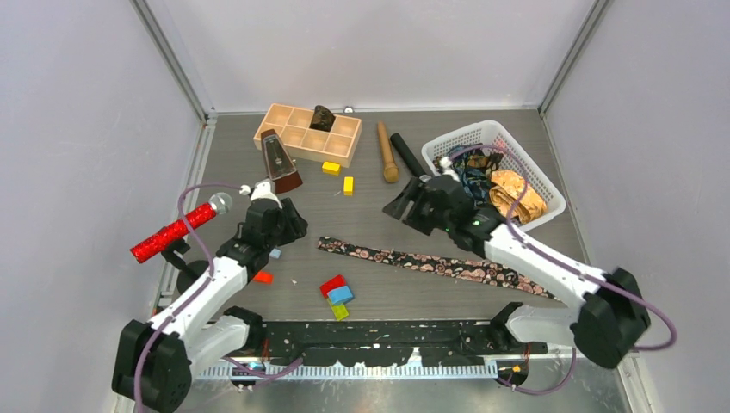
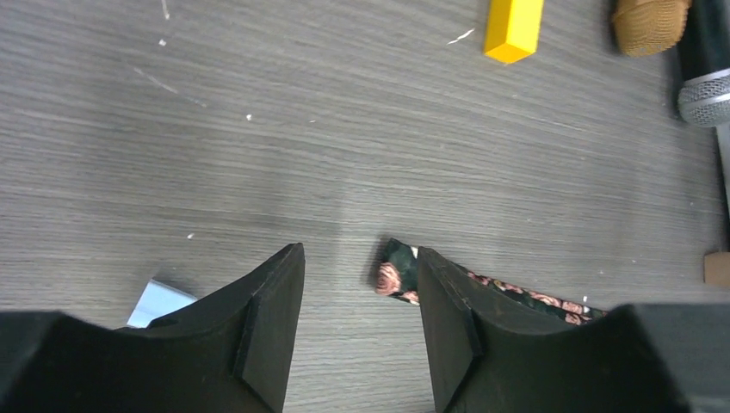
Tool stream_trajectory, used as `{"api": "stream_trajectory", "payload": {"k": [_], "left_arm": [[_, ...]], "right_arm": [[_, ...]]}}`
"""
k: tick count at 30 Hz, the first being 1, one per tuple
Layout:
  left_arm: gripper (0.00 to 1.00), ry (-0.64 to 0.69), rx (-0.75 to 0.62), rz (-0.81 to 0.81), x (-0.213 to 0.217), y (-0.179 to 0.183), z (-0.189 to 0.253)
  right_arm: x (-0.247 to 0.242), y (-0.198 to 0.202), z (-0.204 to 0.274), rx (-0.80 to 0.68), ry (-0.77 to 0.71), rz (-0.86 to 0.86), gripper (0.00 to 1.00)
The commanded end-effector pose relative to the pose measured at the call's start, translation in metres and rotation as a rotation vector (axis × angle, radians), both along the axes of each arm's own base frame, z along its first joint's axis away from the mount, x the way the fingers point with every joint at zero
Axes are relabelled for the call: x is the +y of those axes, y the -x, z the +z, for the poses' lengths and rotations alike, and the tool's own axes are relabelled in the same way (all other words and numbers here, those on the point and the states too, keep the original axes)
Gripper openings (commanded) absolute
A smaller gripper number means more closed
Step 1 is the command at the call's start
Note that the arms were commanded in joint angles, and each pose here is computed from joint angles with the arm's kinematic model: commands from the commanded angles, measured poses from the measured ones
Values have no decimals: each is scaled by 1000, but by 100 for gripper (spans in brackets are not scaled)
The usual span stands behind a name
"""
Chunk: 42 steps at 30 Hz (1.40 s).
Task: Roll the ties
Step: Flatten out the tie at the center of the board, then roll the tie at the center of the board.
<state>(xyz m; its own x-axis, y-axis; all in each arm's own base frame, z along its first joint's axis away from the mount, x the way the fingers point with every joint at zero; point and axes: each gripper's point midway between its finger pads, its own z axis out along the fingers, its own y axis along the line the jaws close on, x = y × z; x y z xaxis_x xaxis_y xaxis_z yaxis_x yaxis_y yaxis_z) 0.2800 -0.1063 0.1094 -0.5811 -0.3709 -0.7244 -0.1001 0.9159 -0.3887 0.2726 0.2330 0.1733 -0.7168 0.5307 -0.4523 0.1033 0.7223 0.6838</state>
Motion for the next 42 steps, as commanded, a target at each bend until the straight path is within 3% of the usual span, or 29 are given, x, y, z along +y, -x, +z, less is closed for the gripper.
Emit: {"api": "stream_trajectory", "payload": {"k": [1, 4, 7, 12, 16, 23, 29, 36, 42], "left_arm": [[50, 109, -37, -41, -5, -15, -1], [42, 132, -18, -64, -8, -16, -7], [33, 148, -31, -88, -13, -18, -9], [29, 180, -19, -100, -18, -14, -19], [25, 202, -17, -100, -20, -11, -26], [8, 215, 27, -99, -22, -7, -41], [2, 231, 58, -98, -25, -7, -52], [0, 222, 78, -78, -22, -7, -57], [0, 150, 79, 36, 3, 0, -56]], "right_arm": [[58, -28, 29, -175, -126, 101, 63], [91, -34, 11, -158, -182, 186, 53], [127, -34, -9, -121, -261, 269, 35], [166, -29, -43, -35, -295, 342, 15], [187, -22, -68, 20, -334, 382, 5], [196, -16, -84, 58, -345, 386, 0], [191, -8, -99, 85, -321, 369, 0], [195, -4, -107, 88, -347, 385, 0], [218, 1, -96, 62, -384, 463, 1]]}}
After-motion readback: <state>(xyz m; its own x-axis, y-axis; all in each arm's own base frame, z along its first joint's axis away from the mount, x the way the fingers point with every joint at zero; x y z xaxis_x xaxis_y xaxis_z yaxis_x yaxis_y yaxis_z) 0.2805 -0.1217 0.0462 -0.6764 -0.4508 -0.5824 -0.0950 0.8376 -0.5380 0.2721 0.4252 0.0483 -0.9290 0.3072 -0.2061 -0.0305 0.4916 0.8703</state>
